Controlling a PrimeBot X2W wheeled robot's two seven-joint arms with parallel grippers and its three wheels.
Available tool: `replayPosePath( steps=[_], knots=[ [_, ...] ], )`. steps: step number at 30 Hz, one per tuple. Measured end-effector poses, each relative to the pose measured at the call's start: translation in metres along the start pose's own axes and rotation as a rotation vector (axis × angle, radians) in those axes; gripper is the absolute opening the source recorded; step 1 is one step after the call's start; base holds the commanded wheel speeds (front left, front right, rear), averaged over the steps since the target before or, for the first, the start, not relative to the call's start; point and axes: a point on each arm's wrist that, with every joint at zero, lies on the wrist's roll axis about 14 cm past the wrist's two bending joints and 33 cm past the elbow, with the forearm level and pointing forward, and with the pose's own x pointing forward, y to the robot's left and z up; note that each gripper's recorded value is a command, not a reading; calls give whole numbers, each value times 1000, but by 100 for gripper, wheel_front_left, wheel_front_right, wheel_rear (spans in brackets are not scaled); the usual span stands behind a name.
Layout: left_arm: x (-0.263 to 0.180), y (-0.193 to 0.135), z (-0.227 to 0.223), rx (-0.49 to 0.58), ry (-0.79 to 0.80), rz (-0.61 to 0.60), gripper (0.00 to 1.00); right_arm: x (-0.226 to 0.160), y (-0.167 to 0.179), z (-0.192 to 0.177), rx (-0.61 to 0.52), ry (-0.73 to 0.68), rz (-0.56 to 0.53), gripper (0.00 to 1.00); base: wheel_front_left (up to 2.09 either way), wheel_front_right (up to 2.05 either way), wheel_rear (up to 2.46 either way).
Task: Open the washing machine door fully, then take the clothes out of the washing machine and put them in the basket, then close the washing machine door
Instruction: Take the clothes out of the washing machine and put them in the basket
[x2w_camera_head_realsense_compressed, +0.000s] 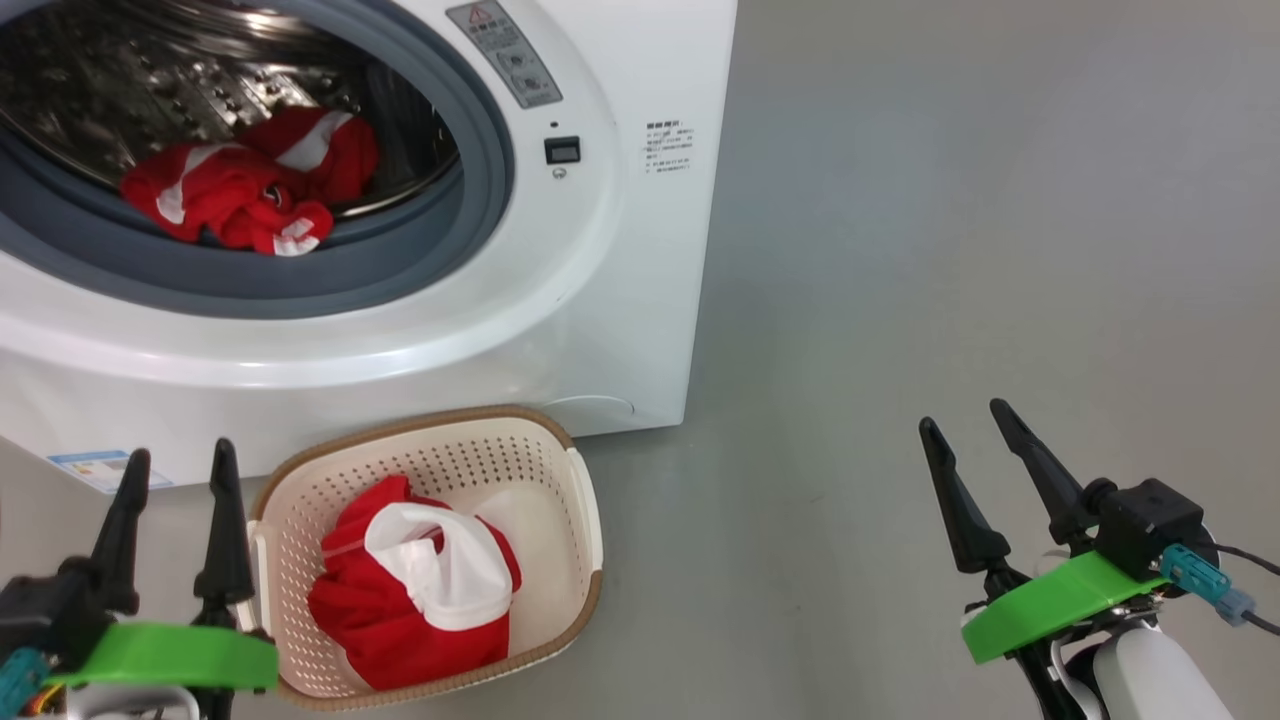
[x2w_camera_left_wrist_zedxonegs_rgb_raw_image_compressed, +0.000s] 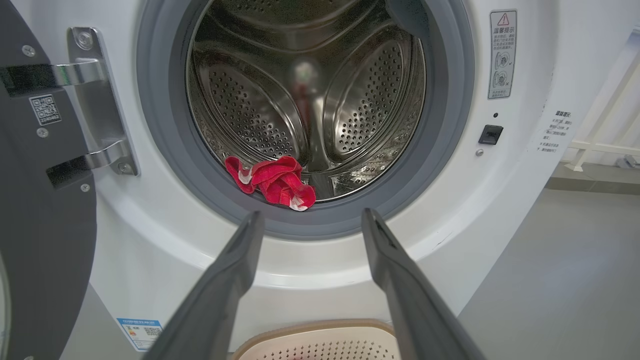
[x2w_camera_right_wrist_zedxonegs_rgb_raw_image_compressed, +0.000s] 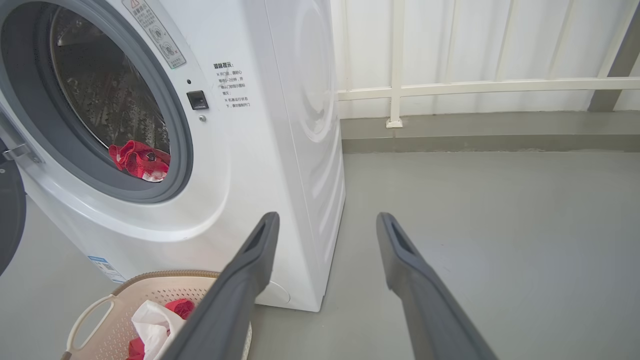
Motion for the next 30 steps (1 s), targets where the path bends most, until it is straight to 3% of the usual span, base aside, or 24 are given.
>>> replayPosePath(
  steps=[17,30],
  knots=[
    [-51,9,20,15,-54,53,100,-22,-6,12,5,-27,-28,100,0,0,0],
    [-59,8,23,9,-64,58,100,-31,-9,8,-1,-12,-36,100,0,0,0]
  ],
)
